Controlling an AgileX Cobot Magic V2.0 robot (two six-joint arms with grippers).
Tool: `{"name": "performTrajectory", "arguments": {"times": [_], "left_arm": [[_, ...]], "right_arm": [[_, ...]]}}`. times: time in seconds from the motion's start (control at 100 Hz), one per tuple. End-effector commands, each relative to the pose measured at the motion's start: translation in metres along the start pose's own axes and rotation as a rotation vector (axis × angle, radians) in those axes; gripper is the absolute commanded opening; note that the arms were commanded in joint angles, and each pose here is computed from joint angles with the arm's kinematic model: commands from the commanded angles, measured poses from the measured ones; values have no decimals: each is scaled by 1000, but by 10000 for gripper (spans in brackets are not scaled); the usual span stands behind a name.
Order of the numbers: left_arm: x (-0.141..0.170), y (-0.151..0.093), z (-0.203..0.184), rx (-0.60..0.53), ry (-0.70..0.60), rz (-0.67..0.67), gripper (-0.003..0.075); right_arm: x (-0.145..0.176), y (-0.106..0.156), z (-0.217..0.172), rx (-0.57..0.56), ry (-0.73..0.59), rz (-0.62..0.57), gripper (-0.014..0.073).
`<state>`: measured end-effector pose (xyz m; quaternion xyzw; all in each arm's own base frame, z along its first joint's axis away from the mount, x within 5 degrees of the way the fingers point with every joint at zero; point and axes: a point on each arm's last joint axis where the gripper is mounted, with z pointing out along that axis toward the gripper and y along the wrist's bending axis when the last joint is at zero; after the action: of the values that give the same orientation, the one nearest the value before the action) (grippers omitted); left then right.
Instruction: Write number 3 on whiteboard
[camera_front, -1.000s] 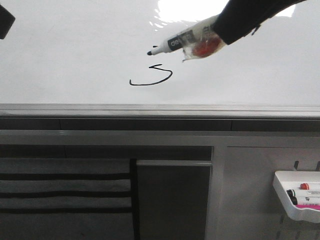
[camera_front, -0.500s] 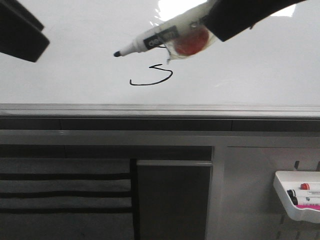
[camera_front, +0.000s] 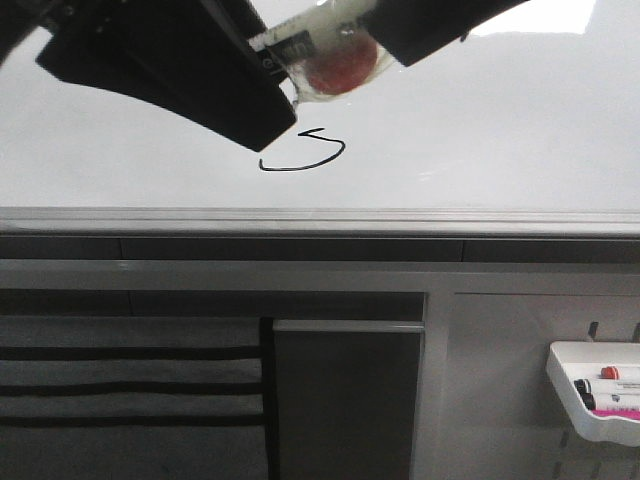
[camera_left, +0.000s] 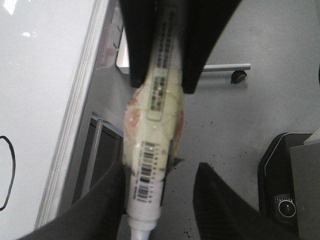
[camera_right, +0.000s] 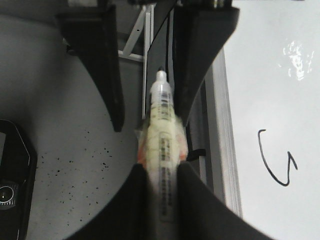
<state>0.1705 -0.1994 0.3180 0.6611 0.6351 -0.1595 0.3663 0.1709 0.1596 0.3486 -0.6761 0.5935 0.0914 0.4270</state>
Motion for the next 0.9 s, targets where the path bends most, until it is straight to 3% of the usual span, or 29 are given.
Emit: {"name": "performTrajectory", "arguments": {"times": [0.0,0.54,0.78,0.89], "left_arm": [[-15,6,-10,-54,-67,7,294],[-21,6,-19,-53,-84,21,288],[-20,6,-19,-53,-69,36,72],[-20,6,-19,-52,-69,36,10]], "right_arm": [[-10,-7,-11,76,-59,-6,40],[-10,-7,-11,79,-58,-7,40],[-10,-7,-11,78,-59,-6,40],[-11,-8,-11,90,-62,-6,40]]}}
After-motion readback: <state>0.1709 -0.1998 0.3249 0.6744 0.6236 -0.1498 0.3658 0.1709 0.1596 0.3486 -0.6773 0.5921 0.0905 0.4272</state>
